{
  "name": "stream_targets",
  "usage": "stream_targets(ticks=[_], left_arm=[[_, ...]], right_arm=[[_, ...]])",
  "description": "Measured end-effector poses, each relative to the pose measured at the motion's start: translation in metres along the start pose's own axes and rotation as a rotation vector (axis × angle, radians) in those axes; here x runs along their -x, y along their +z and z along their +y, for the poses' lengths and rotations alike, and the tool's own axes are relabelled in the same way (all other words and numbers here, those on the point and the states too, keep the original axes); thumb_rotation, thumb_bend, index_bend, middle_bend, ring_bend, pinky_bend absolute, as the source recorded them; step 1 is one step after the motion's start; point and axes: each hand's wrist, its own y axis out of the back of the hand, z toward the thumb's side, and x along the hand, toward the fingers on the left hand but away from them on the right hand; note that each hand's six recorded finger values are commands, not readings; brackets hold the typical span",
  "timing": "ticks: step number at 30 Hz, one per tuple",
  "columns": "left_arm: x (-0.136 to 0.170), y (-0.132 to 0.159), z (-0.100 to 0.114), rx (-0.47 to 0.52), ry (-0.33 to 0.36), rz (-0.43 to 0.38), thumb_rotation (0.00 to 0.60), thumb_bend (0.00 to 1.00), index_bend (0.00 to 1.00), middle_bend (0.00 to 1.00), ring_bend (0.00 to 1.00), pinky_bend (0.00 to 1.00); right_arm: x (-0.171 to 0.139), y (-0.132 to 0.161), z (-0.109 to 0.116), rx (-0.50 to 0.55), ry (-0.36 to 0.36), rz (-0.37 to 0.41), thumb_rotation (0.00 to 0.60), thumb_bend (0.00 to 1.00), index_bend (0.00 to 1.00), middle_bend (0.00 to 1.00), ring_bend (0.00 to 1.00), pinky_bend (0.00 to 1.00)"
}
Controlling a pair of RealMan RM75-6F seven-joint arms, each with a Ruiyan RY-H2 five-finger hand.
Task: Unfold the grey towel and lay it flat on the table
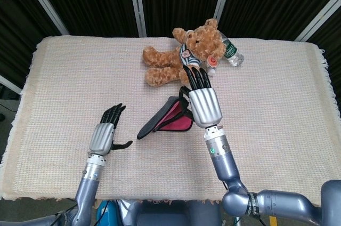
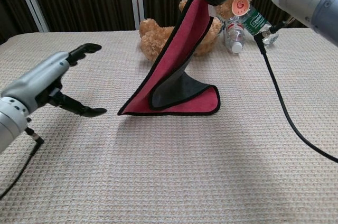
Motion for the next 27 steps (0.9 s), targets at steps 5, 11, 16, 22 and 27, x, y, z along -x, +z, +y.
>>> stream_targets(ticks=[5, 11, 16, 22, 27], left_arm=[[-0.002, 0.021, -0.028, 0.063, -0.034, -0.026, 0.600, 0.02, 0.02, 0.00, 0.00, 0.00], [-0.005, 0.026, -0.043, 0.052, -0.033, -0.032, 0.600, 0.18, 0.13, 0.01, 0.00, 0.00], [-0.014, 0.021, -0.046, 0.038, -0.009, -0.012, 0.600, 0.25, 0.30, 0.03, 0.00, 0.00], [-0.020, 0.009, -0.043, 0.024, 0.028, 0.030, 0.600, 0.26, 0.52, 0.05, 0.00, 0.00], [-0.021, 0.006, -0.041, 0.028, 0.039, 0.044, 0.600, 0.32, 0.59, 0.07, 0.00, 0.00]], right_arm=[[0.001, -0.003, -0.002, -0.005, 0.000, -0.022, 0.600, 0.49, 0.62, 0.08, 0.00, 0.00], [0.000, -0.003, -0.001, -0.007, -0.006, -0.027, 0.600, 0.49, 0.62, 0.08, 0.00, 0.00], [-0.001, -0.004, 0.005, -0.009, -0.020, -0.030, 0.600, 0.49, 0.62, 0.08, 0.00, 0.00], [-0.002, -0.006, 0.008, -0.006, -0.023, -0.036, 0.600, 0.49, 0.63, 0.08, 0.00, 0.00], [-0.004, -0.007, 0.006, -0.007, -0.016, -0.040, 0.600, 0.49, 0.63, 0.08, 0.00, 0.00]])
